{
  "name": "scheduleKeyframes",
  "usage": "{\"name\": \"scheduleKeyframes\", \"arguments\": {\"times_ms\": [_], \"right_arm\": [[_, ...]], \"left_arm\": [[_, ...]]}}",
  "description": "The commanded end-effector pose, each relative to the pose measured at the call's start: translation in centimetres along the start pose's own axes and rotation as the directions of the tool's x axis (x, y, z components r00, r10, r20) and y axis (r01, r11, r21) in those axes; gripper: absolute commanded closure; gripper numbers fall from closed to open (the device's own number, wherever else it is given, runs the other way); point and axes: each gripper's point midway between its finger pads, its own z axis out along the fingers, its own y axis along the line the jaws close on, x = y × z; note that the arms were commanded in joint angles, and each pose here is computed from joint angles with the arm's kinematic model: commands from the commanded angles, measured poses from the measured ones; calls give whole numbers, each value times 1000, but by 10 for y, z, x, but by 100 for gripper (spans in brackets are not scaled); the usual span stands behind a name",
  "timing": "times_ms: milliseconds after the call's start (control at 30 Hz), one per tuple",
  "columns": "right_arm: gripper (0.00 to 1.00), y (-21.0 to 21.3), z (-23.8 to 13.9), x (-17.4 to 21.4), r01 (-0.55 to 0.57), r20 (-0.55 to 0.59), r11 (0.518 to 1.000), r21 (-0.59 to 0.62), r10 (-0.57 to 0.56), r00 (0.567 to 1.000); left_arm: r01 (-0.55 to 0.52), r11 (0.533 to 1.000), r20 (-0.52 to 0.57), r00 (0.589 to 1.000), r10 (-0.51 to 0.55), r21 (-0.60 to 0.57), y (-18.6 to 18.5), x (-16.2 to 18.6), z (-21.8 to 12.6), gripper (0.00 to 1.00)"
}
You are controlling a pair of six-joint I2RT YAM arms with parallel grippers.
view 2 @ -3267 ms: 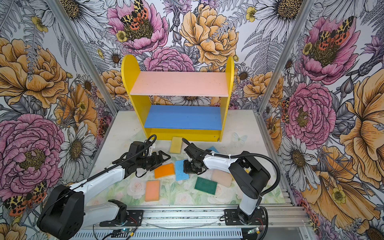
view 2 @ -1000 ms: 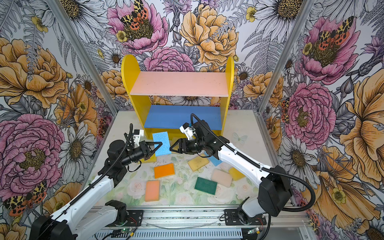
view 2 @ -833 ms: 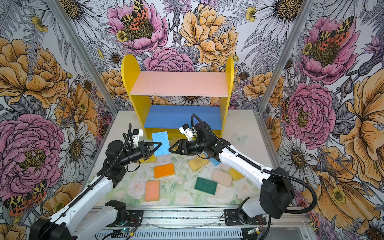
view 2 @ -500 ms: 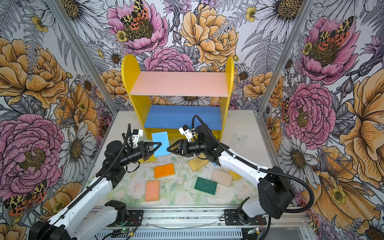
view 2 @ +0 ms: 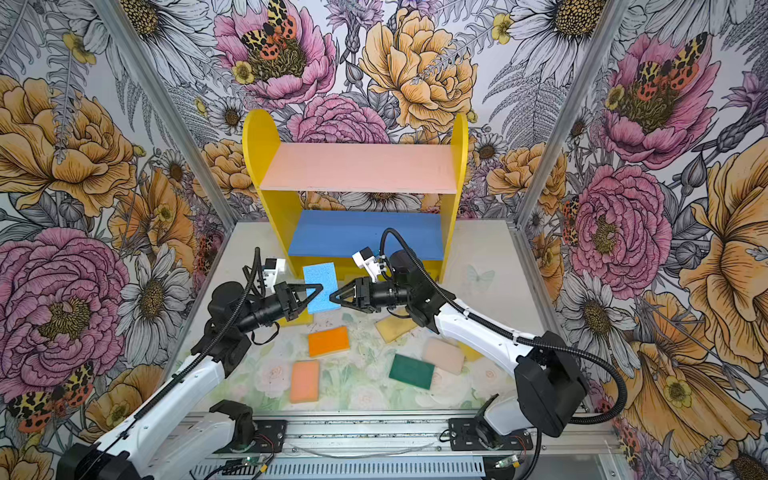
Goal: Place and organize the cleaning sponges onto the shelf
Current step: 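Lift the blue sponge with the right gripper toward the pink top shelf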
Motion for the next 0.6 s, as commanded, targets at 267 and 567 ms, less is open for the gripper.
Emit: {"name": "scheduleKeyframes", "arguments": {"times_ms": [267, 567], "right_arm": [[88, 2, 8, 0, 7, -14, 1000, -15, -7, 1000], [100, 20, 1, -19, 77, 22, 995, 64, -79, 997]], "left_arm": [[-28, 999, 1, 1000, 28, 41, -13, -1, -3, 100], [-57, 996, 13, 998, 56, 71, -33, -15, -15, 42]]}}
